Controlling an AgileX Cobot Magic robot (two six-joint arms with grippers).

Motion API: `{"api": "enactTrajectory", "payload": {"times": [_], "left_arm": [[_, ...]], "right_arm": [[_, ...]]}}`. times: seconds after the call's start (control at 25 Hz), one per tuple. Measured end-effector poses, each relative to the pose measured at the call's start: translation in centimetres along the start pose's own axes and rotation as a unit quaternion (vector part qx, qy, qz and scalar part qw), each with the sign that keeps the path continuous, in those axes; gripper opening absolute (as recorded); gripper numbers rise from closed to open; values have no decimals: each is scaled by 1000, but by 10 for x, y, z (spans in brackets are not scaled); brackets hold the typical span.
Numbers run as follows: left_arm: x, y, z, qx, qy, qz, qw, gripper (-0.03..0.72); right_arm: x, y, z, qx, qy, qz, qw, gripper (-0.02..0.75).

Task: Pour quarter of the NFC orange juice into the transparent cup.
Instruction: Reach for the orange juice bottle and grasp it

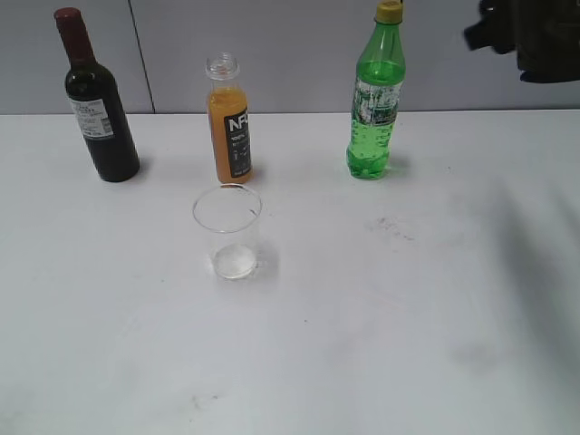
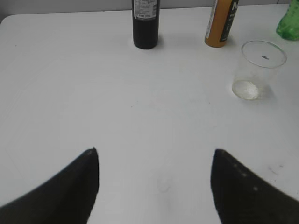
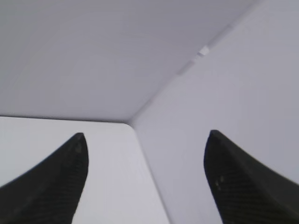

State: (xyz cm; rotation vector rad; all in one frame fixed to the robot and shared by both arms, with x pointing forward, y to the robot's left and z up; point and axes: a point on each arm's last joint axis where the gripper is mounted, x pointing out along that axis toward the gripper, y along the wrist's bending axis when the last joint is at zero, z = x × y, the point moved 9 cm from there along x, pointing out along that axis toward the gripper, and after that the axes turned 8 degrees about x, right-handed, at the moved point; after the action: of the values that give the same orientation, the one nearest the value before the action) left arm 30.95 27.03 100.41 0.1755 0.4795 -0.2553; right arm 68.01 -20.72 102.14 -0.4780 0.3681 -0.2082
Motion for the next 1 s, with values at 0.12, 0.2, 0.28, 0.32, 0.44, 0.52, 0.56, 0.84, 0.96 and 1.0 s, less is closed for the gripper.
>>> {"api": "enactTrajectory", "payload": {"times": [0.12, 0.2, 0.28, 0.32, 0.44, 0.52, 0.56, 0.84, 0.96, 1.0], "left_arm": [[0, 0, 0, 0, 0, 0, 1000, 569], [0, 0, 0, 0, 0, 0, 1000, 569], [0, 0, 0, 0, 0, 0, 1000, 569], [0, 0, 0, 0, 0, 0, 1000, 569], [0, 0, 0, 0, 0, 0, 1000, 569], [0, 0, 0, 0, 0, 0, 1000, 569], [0, 0, 0, 0, 0, 0, 1000, 569], [0, 0, 0, 0, 0, 0, 1000, 569], [0, 0, 0, 0, 0, 0, 1000, 569], [0, 0, 0, 0, 0, 0, 1000, 569]], "right_arm": [[-8, -52, -19, 26, 50, -144, 988, 592], [-15, -65, -31, 56, 82, -185, 978, 592], [-17, -68, -41, 96, 121, -191, 969, 592], [-18, -67, -47, 117, 146, -186, 964, 592], [-13, -63, -65, 157, 230, -143, 950, 592], [-6, -63, -73, 165, 282, -92, 941, 592], [-5, -62, -74, 179, 304, -66, 933, 592], [0, -69, -62, 180, 357, 100, 911, 591], [-8, -64, -54, 163, 365, 164, 902, 591], [-11, -63, -52, 161, 369, 180, 897, 591]]}}
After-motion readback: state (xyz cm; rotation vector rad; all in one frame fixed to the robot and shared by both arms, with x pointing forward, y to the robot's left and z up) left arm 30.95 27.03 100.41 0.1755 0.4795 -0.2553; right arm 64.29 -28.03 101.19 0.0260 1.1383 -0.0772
